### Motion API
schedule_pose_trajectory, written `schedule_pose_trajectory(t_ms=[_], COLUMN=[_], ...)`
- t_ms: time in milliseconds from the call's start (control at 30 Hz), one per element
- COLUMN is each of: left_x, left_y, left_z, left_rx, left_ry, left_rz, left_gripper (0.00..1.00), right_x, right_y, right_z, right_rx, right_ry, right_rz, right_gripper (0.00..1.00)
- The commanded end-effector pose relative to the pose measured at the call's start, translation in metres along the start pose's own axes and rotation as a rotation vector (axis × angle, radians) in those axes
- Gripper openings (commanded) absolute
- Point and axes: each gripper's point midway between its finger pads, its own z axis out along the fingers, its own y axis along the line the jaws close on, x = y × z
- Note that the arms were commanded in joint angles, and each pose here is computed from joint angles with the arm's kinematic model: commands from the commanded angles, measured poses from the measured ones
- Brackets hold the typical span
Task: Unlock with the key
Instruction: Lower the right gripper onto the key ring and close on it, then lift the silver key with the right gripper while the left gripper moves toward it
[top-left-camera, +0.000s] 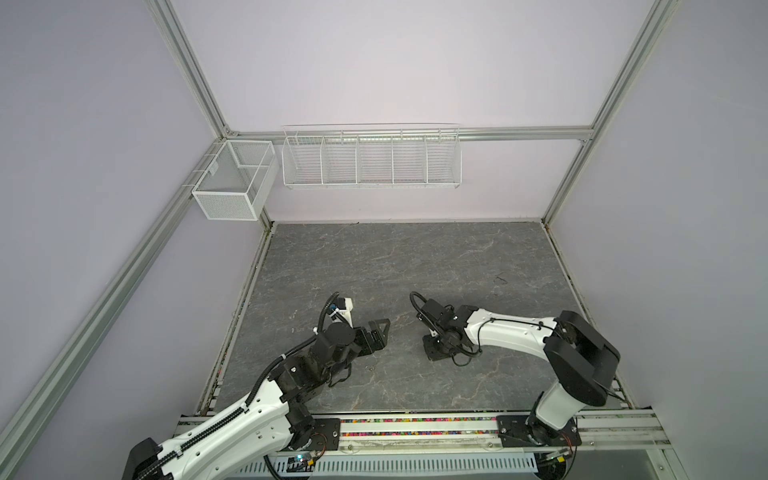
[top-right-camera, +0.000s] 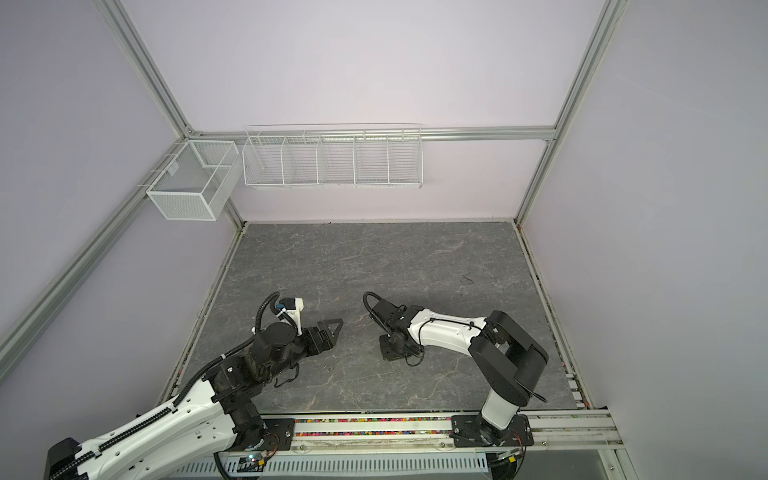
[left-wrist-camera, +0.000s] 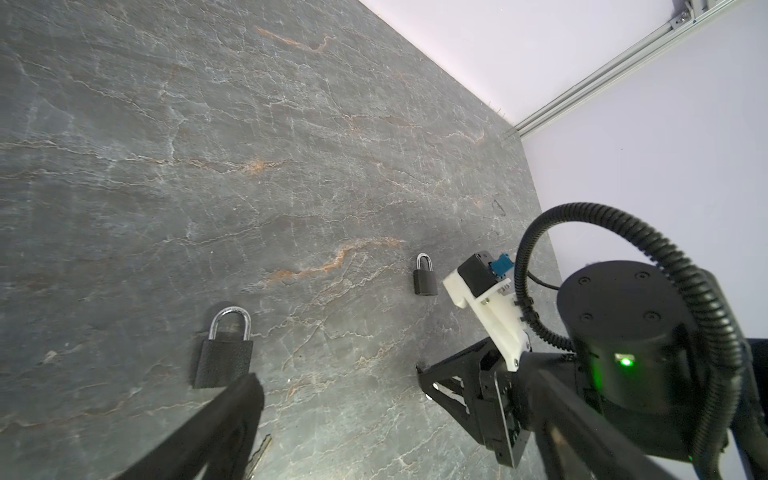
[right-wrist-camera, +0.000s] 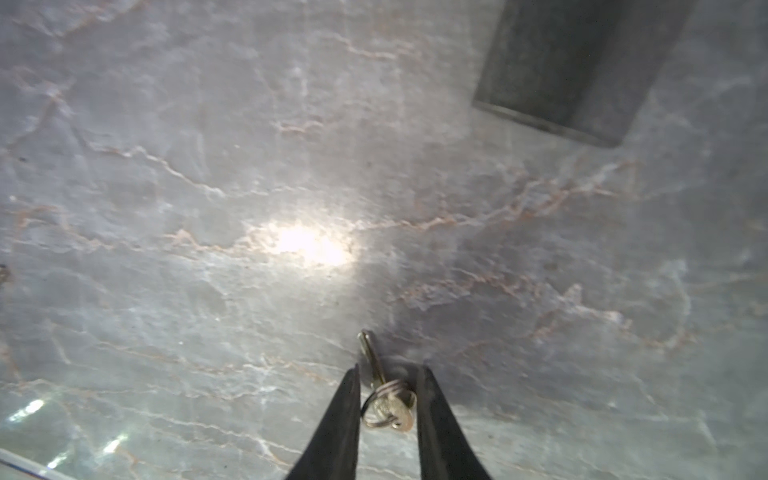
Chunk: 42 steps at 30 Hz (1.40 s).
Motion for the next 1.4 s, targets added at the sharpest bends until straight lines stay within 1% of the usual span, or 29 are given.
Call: schedule_pose_trajectory(t_ms=[0, 333, 400, 700, 767, 900, 1000, 1233, 1367], left_x=[0.004, 0.004, 0.005, 0.009, 0.010, 0.010, 0.010, 0.005, 0.001], left_y=[0.008, 0.003, 0.002, 0.000, 0.001, 0.001, 0.001, -0.006, -0.012], left_z=[0.000, 0.002, 0.005, 0.011, 0.011, 0.011, 0.011, 0.010, 0.012], left_rx=[-0.026, -0.009, -0.006, -0.009, -0.010, -0.010, -0.008, 0.014, 0.036], left_ry=[0.002, 0.007, 0.013, 0.036, 0.037, 0.040, 0.039, 0.023, 0.009], left_rz=[-0.013, -0.017, -0.019, -0.015, -0.015, -0.019, -0.028, -0.065, -0.107], left_gripper=[0.99, 0.99, 0.99, 0.99, 0.99, 0.99, 0.99, 0.99, 0.99], right_x=[0.008, 0.008, 0.009, 0.012, 0.012, 0.013, 0.013, 0.008, 0.000], right_y=[-0.012, -0.013, -0.014, -0.019, -0.020, -0.020, -0.021, -0.016, -0.007], right_z=[-0.006, -0.009, -0.010, -0.010, -0.009, -0.008, -0.009, -0.010, -0.016], right_rx=[0.053, 0.052, 0.053, 0.069, 0.069, 0.069, 0.069, 0.033, -0.027], right_ry=[0.009, -0.003, -0.007, -0.008, -0.011, -0.009, -0.016, -0.044, -0.078], right_rz=[0.020, 0.021, 0.021, 0.023, 0.024, 0.026, 0.027, 0.035, 0.051], right_gripper=[0.27, 0.24, 0.21, 0.19, 0.16, 0.15, 0.13, 0.07, 0.07])
